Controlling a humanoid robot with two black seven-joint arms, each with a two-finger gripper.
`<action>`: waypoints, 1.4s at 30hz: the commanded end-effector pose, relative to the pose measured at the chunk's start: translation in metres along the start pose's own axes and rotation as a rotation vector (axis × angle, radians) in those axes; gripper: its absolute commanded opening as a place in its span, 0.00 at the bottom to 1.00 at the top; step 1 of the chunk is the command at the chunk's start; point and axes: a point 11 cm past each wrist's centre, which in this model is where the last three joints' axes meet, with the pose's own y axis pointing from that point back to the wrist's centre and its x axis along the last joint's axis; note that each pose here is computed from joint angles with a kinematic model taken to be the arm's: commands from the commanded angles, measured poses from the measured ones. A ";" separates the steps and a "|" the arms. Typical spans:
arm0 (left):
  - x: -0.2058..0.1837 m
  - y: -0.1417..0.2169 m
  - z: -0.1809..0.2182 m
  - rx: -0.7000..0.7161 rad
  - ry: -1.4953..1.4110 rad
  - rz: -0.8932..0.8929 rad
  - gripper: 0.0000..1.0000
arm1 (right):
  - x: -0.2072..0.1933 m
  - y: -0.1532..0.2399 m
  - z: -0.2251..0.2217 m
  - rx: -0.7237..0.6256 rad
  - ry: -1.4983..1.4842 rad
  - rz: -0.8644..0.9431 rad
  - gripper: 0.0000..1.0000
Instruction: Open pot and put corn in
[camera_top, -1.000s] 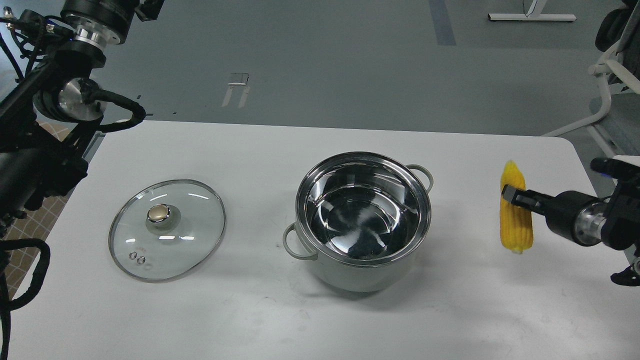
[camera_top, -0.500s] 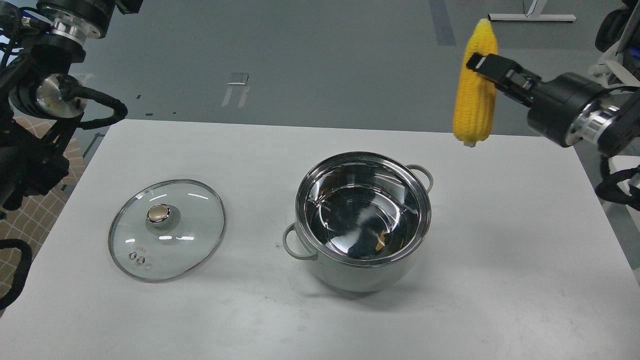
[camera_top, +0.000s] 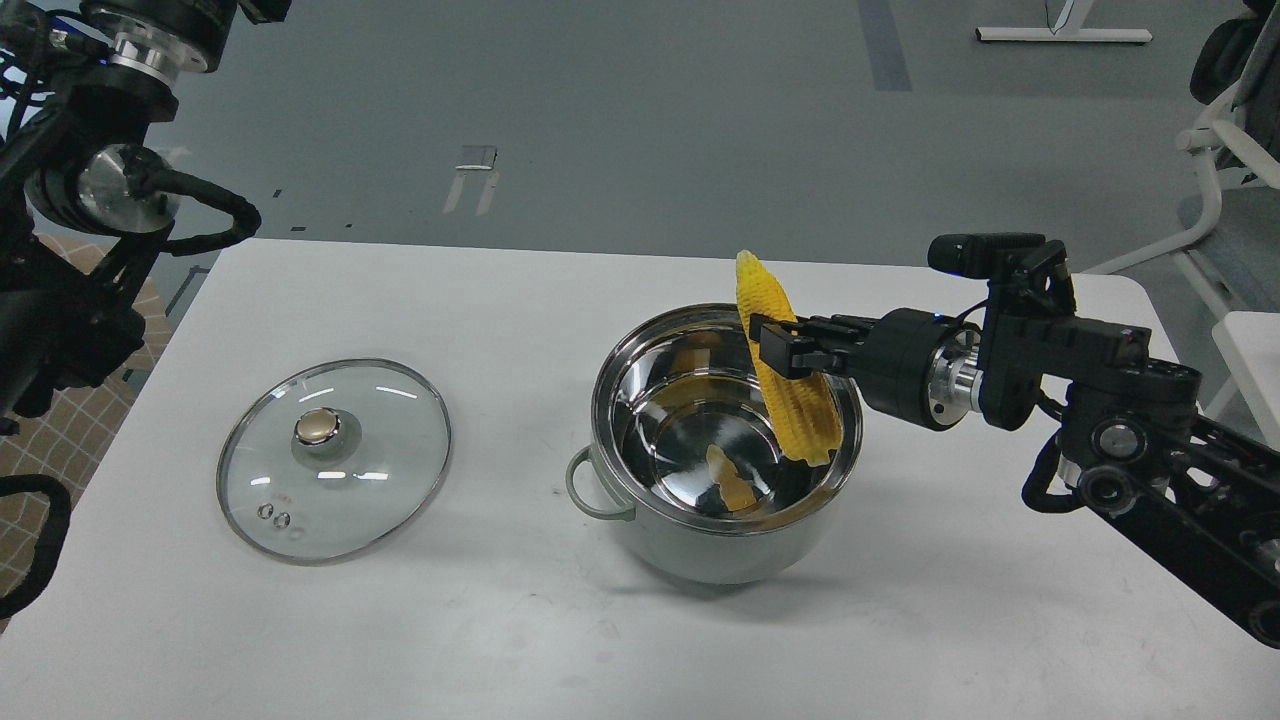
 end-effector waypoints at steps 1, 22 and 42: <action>-0.001 0.000 0.000 -0.001 0.001 -0.001 0.98 | -0.010 -0.004 -0.001 0.001 0.006 -0.030 0.36; -0.001 -0.001 0.001 -0.006 0.002 -0.003 0.98 | 0.008 -0.002 -0.005 0.013 0.000 0.019 0.98; 0.004 0.007 -0.014 0.038 -0.007 0.009 0.98 | 0.200 0.087 0.088 0.241 -0.749 0.760 0.99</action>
